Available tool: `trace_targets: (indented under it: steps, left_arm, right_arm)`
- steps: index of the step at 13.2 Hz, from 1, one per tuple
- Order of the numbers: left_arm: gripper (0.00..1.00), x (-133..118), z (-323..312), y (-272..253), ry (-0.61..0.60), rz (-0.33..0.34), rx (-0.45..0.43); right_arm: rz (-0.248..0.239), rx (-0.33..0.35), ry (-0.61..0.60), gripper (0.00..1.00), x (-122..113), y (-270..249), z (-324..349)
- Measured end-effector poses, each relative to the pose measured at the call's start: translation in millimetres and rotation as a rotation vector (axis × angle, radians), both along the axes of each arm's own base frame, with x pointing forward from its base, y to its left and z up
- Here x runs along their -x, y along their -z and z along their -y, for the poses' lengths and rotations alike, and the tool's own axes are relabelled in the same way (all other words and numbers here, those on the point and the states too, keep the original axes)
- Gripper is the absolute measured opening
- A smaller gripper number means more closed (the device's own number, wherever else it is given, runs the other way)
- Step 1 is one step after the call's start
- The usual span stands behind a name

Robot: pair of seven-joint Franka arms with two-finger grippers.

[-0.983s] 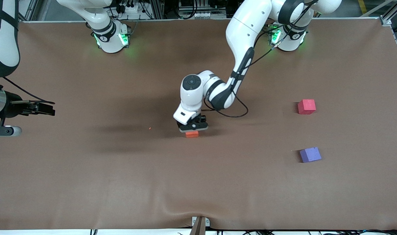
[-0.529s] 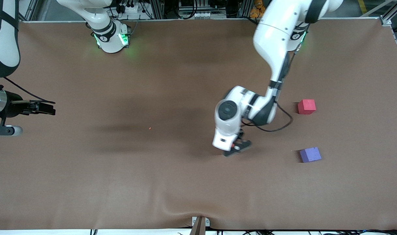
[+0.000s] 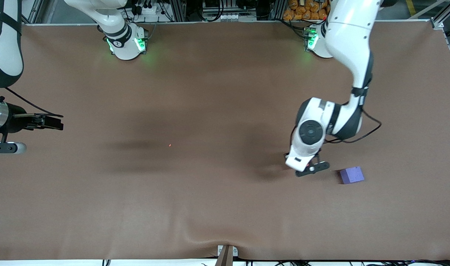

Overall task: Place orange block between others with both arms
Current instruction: 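Carry the orange block with the left gripper toward the pink block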

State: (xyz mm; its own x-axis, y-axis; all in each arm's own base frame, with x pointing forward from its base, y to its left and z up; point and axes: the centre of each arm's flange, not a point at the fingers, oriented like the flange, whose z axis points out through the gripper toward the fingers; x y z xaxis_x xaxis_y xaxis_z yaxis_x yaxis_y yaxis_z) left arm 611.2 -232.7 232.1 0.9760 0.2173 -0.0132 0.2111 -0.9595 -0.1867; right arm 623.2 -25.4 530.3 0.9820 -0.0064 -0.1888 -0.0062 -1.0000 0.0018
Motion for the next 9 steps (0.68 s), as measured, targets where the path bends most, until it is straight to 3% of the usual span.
trace_targets:
  steps: [5, 9]
  left_arm:
    - [0.55, 9.1, -100.6, 15.9, 0.058, -0.111, 0.011]
    - [0.55, 24.3, -137.7, 33.6, 0.070, -0.173, 0.018]
  right_arm:
    - [-0.001, 0.000, 0.000, 1.00, 0.1, 0.3, -0.1]
    - [0.002, 0.001, 0.002, 1.00, 0.4, -1.2, 1.2]
